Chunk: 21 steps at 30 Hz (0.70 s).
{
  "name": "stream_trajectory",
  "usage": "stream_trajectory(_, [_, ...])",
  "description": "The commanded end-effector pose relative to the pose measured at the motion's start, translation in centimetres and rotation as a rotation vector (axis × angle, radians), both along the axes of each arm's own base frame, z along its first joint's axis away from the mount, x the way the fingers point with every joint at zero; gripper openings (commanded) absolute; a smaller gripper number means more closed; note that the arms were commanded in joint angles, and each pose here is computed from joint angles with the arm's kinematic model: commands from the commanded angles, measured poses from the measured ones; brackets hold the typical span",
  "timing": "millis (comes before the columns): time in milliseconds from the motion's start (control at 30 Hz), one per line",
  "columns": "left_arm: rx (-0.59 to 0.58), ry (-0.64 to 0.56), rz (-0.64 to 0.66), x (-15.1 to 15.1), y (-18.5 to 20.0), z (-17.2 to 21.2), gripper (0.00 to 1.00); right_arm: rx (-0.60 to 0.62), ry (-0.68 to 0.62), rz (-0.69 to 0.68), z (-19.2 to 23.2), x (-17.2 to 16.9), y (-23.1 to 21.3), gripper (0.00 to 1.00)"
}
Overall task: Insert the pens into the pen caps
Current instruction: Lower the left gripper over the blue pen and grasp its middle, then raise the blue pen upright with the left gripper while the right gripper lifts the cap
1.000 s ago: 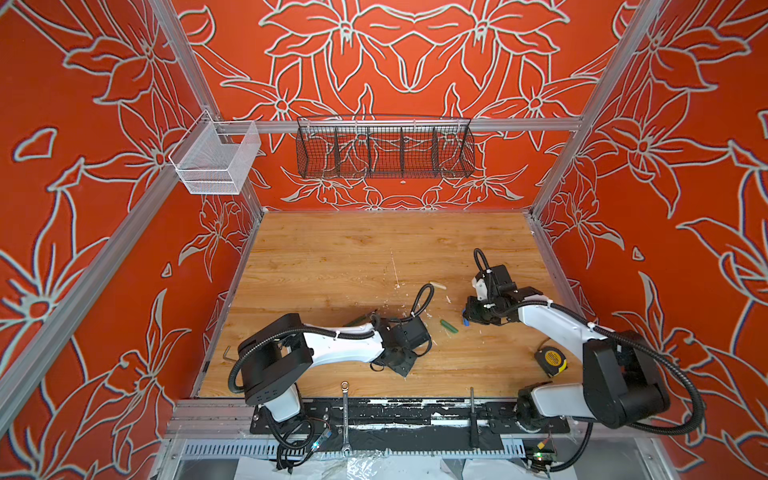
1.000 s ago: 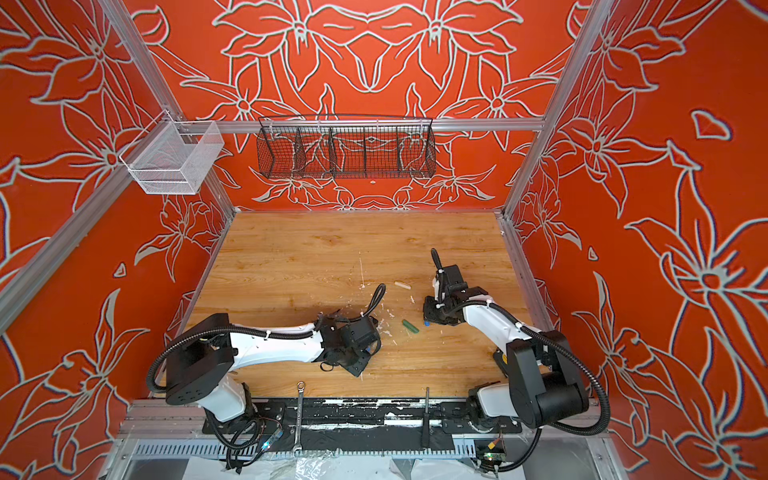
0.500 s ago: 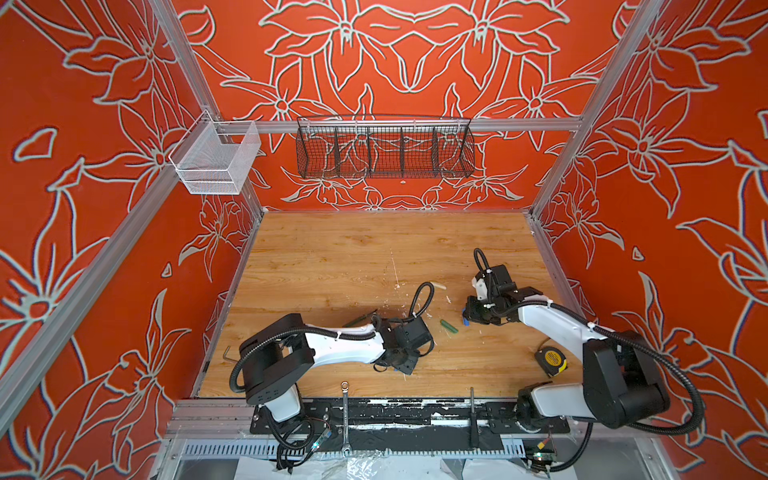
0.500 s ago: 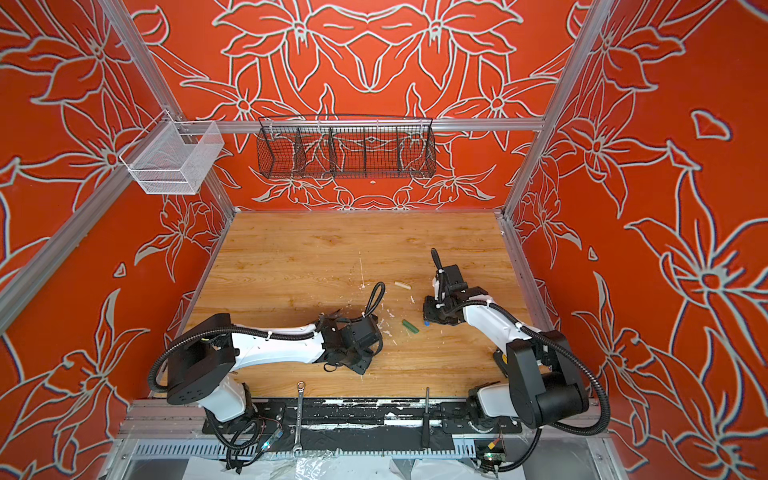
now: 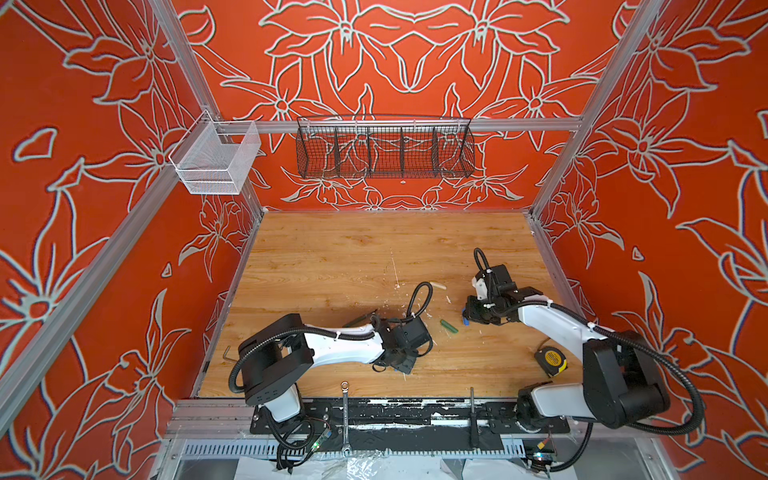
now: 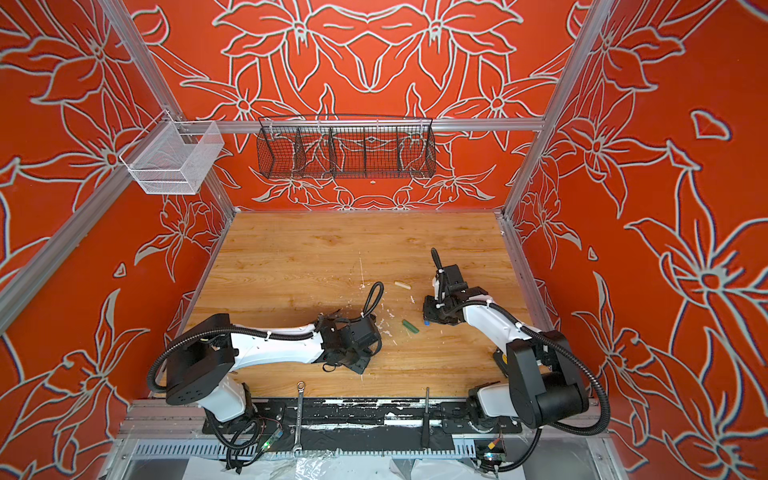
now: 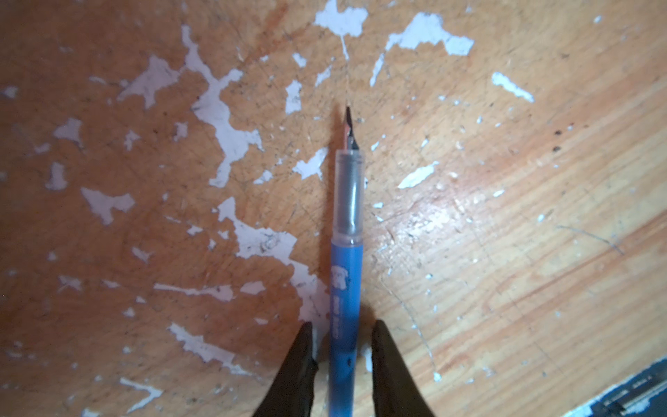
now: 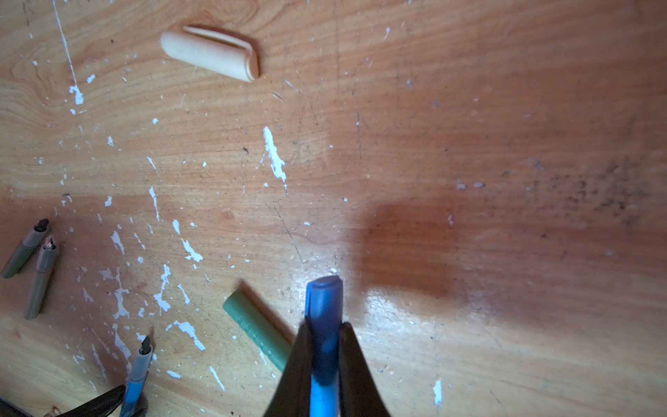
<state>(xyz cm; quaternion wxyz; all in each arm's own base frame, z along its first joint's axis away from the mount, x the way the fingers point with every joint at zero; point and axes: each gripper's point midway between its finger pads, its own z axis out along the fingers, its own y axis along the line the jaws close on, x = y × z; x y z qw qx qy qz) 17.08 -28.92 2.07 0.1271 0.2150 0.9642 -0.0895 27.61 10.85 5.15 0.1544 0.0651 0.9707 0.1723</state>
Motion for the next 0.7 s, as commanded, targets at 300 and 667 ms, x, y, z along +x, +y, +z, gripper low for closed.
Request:
stream_trajectory(300, [0.144, 0.119, 0.003, -3.6, 3.7, -2.5, 0.23, 0.003, -0.051, -0.028, 1.0, 0.3, -0.3, 0.09])
stream_trajectory(667, [0.166, 0.1, -0.01, -3.5, 3.6, -2.4, 0.0, 0.009, -0.072, -0.026, 1.5, 0.6, -0.2, 0.09])
